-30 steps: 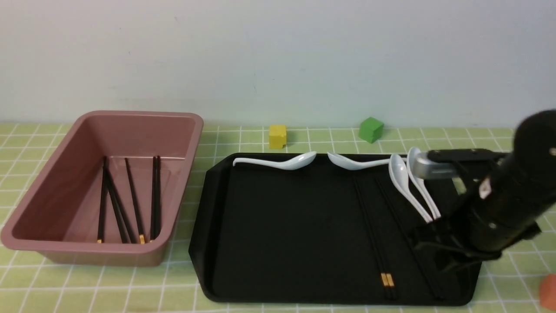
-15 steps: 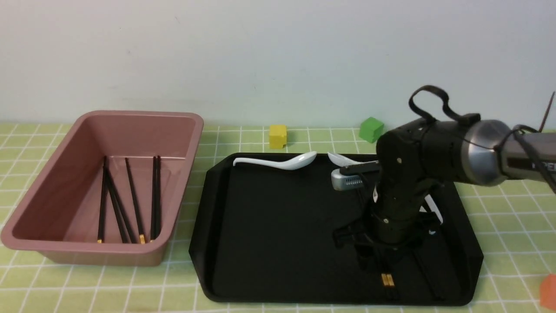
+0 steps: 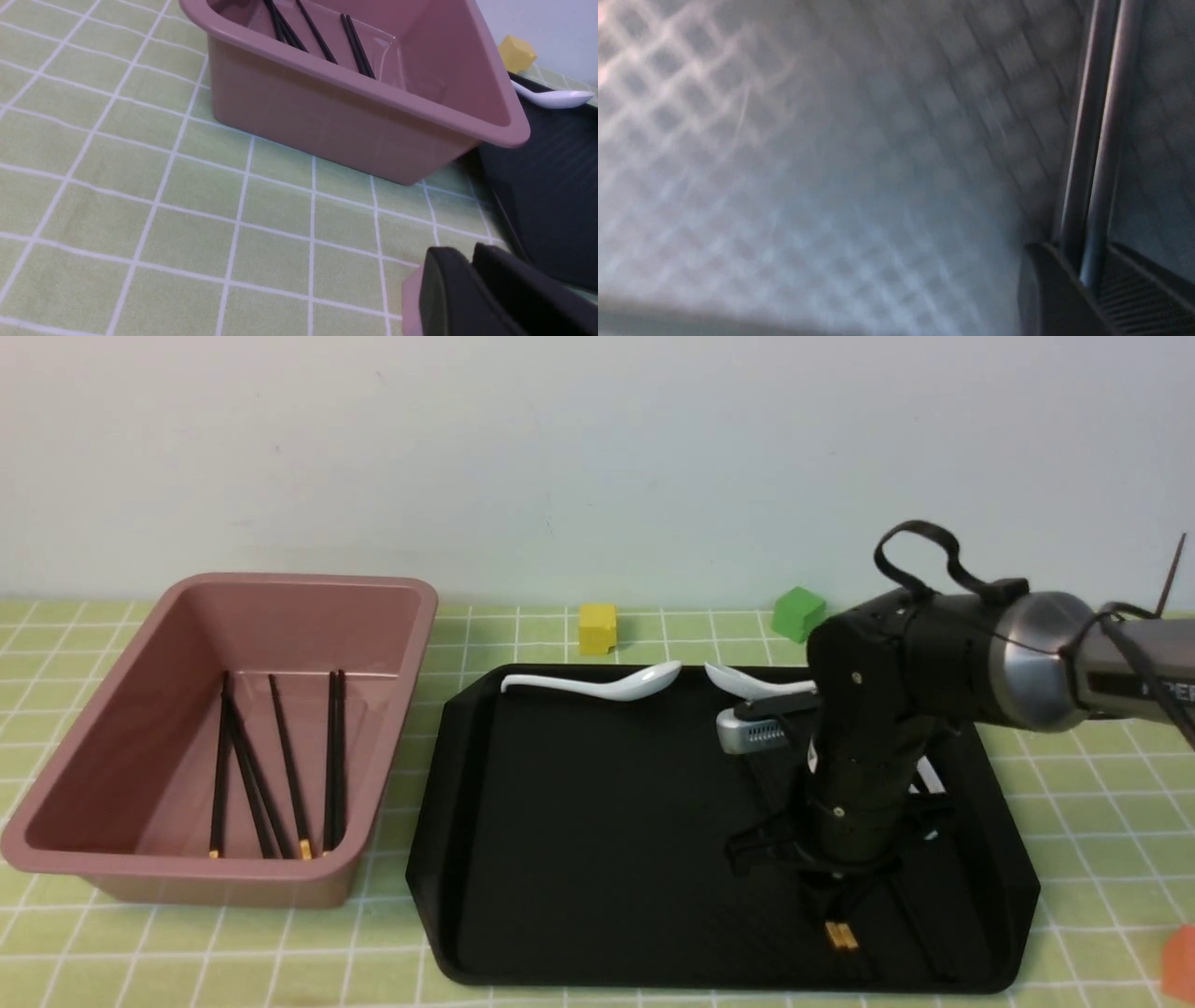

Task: On green tablecloth take chopsticks from black tray and put them in box.

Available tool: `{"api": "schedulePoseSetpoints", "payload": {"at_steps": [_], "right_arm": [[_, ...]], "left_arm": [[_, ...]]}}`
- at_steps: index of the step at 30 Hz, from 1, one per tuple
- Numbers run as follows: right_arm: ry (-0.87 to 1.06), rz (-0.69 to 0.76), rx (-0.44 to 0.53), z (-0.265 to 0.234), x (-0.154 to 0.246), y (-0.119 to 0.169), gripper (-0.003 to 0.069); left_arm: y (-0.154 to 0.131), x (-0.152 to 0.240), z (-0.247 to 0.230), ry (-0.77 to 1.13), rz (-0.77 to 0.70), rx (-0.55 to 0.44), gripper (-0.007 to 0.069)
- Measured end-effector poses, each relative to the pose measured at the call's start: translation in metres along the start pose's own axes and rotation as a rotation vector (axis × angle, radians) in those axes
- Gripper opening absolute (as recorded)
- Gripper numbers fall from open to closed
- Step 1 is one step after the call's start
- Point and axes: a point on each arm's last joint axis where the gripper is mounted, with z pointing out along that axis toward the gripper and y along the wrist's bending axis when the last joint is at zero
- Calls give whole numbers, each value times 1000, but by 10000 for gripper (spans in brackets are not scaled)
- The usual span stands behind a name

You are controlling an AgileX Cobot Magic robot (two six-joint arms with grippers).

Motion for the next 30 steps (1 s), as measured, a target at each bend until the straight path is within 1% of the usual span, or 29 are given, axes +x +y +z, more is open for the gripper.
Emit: {"api": "schedulePoseSetpoints", "payload": {"at_steps": [1,3,5,8,11,12,14,15,16,18,19,20,21,24,27,28,30], "right_arm": [[-5,0,-2,-2,0,0,138],[-13,-3,-6,-35,8,-2,138],[-50,6,-40,-66,13,-2,138],[-159,7,-173,-113,16,9,138],[-352,-75,-401,-159,10,43,138],[-406,-108,-456,-168,7,53,138],[-529,-197,-582,-185,1,84,138],[-550,-217,-592,-185,-1,90,138],[-632,-265,-670,-188,-5,114,138],[-761,-326,-728,-177,-13,150,138],[-796,-340,-738,-169,-15,163,138],[-798,-344,-735,-163,-16,167,138],[-871,-381,-718,-140,-19,191,138],[-936,-385,-666,-96,-25,217,138],[-1003,-304,-620,-61,-32,229,158],[-1008,-297,-620,-61,-32,229,160],[-1013,-250,-595,-42,-37,230,200]], "left_arm": [[0,0,0,0,0,0,82],[0,0,0,0,0,0,82],[0,0,0,0,0,0,82],[0,0,0,0,0,0,82],[0,0,0,0,0,0,82],[0,0,0,0,0,0,82],[0,0,0,0,0,0,82],[0,0,0,0,0,0,82],[0,0,0,0,0,0,82],[0,0,0,0,0,0,82],[0,0,0,0,0,0,82],[0,0,0,0,0,0,82],[0,0,0,0,0,0,82],[0,0,0,0,0,0,82],[0,0,0,0,0,0,82],[0,0,0,0,0,0,82],[0,0,0,0,0,-1,82]]}}
